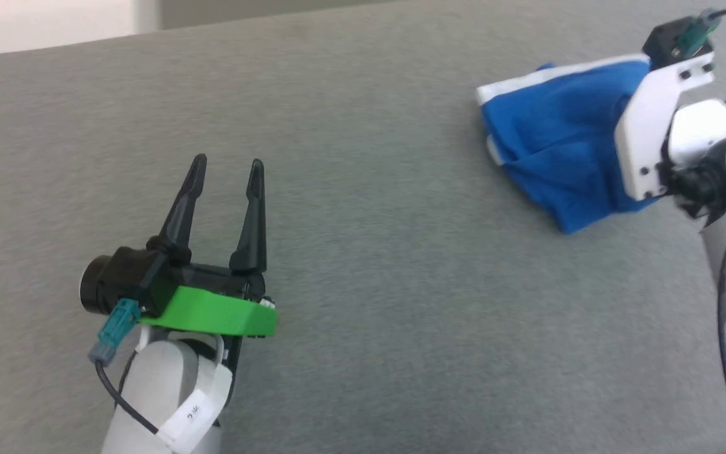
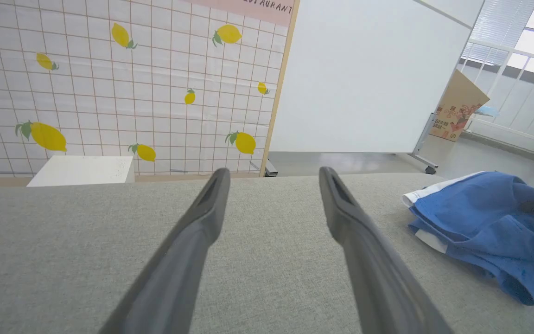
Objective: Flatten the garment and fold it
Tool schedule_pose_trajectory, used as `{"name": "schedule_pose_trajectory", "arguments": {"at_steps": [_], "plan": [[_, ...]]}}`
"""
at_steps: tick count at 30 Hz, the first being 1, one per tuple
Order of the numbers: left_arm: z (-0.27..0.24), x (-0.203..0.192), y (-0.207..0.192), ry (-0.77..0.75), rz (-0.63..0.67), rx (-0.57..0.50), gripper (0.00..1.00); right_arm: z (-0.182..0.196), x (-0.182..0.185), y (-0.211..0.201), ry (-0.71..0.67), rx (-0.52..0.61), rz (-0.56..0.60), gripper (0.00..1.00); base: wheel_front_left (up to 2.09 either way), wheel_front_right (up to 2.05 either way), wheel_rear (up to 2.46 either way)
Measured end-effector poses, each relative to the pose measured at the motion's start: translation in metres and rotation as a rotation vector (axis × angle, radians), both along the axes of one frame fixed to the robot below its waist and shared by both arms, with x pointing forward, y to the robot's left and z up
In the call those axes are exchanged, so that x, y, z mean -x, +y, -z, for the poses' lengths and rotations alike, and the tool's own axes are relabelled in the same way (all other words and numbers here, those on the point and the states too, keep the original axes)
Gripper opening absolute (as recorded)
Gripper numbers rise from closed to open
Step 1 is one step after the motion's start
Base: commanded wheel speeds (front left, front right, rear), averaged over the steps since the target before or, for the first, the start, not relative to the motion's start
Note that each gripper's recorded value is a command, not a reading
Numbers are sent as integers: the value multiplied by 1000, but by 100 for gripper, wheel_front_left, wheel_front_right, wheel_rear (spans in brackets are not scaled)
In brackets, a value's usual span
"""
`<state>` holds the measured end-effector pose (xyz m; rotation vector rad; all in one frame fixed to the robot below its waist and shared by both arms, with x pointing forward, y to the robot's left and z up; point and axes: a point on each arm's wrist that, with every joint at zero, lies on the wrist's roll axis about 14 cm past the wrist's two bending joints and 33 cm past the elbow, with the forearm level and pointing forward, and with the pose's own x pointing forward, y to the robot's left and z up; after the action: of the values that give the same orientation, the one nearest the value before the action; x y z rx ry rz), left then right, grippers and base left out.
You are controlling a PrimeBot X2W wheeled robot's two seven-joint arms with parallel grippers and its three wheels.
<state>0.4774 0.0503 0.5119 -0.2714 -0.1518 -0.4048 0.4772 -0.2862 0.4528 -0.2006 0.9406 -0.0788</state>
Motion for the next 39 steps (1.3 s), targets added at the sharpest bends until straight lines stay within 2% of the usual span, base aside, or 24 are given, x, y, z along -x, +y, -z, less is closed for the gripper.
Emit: {"name": "schedule_pose_trajectory", "arguments": {"at_steps": [8,12,18,25,26,28,34,39], "plan": [[24,-16,-38,14,119,-22,100,-9,17,-87,6,265,96,0,0,0,0],[39,-23,-53,26,166,-22,100,-7,26,-119,9,355,129,0,0,0,0],[60,-29,-69,47,222,-27,100,3,41,-155,19,422,186,0,0,0,0],[75,-30,-75,68,251,-33,100,28,52,-162,16,388,232,0,0,0,0],[74,-30,-75,66,250,-33,100,29,52,-162,4,379,238,23,0,0,0],[71,-29,-74,61,249,-36,100,30,54,-162,6,378,241,100,0,0,0],[54,-25,-68,45,228,-33,100,12,47,-162,-118,361,245,100,0,0,0],[35,-14,-63,46,195,5,100,-21,28,-148,-352,289,234,100,0,0,0]]}}
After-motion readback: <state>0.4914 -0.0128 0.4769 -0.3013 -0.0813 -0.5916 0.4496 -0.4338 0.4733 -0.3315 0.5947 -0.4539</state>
